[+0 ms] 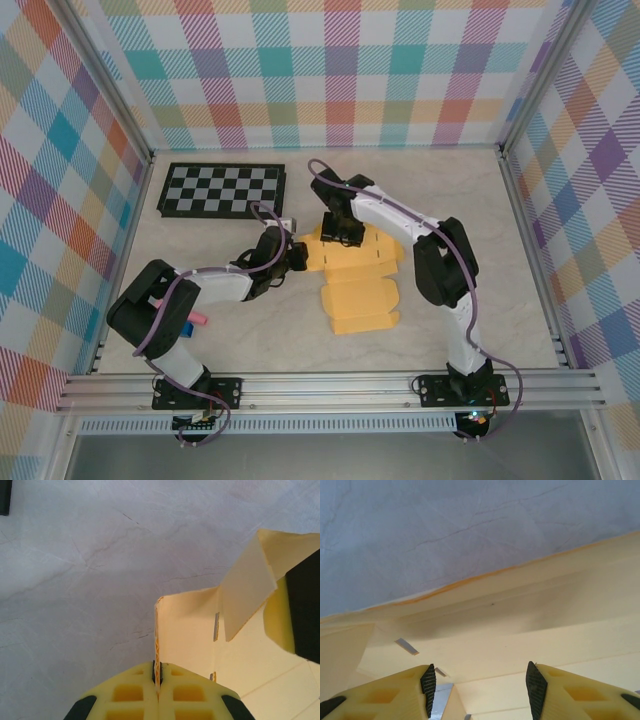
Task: Fold the paper box
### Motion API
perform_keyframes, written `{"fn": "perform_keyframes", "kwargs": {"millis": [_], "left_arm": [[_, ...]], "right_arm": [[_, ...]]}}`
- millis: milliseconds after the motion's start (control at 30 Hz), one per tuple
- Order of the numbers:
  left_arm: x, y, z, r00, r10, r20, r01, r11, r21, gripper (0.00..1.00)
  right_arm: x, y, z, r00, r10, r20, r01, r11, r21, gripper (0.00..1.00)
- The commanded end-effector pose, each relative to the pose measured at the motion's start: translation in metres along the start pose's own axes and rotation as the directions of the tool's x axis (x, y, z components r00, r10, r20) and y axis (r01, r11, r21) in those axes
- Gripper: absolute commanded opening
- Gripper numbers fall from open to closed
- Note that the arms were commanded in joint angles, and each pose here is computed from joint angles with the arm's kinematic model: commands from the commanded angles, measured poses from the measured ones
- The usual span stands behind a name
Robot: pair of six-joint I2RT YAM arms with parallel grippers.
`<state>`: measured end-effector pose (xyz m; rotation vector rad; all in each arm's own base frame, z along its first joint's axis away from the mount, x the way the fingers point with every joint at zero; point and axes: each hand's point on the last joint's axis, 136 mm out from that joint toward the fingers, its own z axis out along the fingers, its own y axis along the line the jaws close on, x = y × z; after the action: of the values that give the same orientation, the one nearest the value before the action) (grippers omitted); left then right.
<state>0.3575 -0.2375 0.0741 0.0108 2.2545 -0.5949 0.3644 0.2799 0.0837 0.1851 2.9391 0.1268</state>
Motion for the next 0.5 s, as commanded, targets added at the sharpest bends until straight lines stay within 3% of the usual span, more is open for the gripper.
{"fn": "perform_keyframes", "kwargs": {"millis": [0, 133, 267, 367, 400, 467], "left_arm": [[-0.009, -0.006, -0.008, 0.999, 0.029, 0.036, -0.029, 1.000, 0.011, 0.00], [-0.009, -0.003, -0.010, 0.998, 0.048, 0.037, -0.048, 0.999, -0.002, 0.00], [-0.016, -0.004, -0.014, 0.994, 0.092, 0.060, -0.091, 0.996, -0.015, 0.00], [-0.026, -0.008, -0.019, 0.987, 0.127, 0.102, -0.125, 0.992, -0.030, 0.00], [-0.030, -0.009, -0.022, 0.984, 0.133, 0.120, -0.129, 0.991, -0.039, 0.00], [-0.038, -0.011, -0.027, 0.977, 0.142, 0.158, -0.136, 0.990, -0.048, 0.00]], "right_arm": [[-0.006, -0.002, -0.028, 0.998, -0.041, 0.042, 0.042, 0.999, -0.025, 0.53], [-0.006, 0.008, -0.069, 0.992, -0.095, 0.080, 0.105, 0.986, -0.129, 0.54], [-0.022, -0.016, -0.111, 0.987, -0.047, 0.156, 0.074, 0.982, -0.172, 0.56], [-0.030, -0.046, -0.124, 0.984, 0.163, 0.078, -0.143, 0.967, -0.212, 0.60], [-0.027, -0.057, -0.128, 0.958, 0.285, 0.017, -0.275, 0.939, -0.205, 0.61], [-0.022, -0.045, -0.135, 0.920, 0.382, -0.091, -0.391, 0.868, -0.306, 0.63]]}}
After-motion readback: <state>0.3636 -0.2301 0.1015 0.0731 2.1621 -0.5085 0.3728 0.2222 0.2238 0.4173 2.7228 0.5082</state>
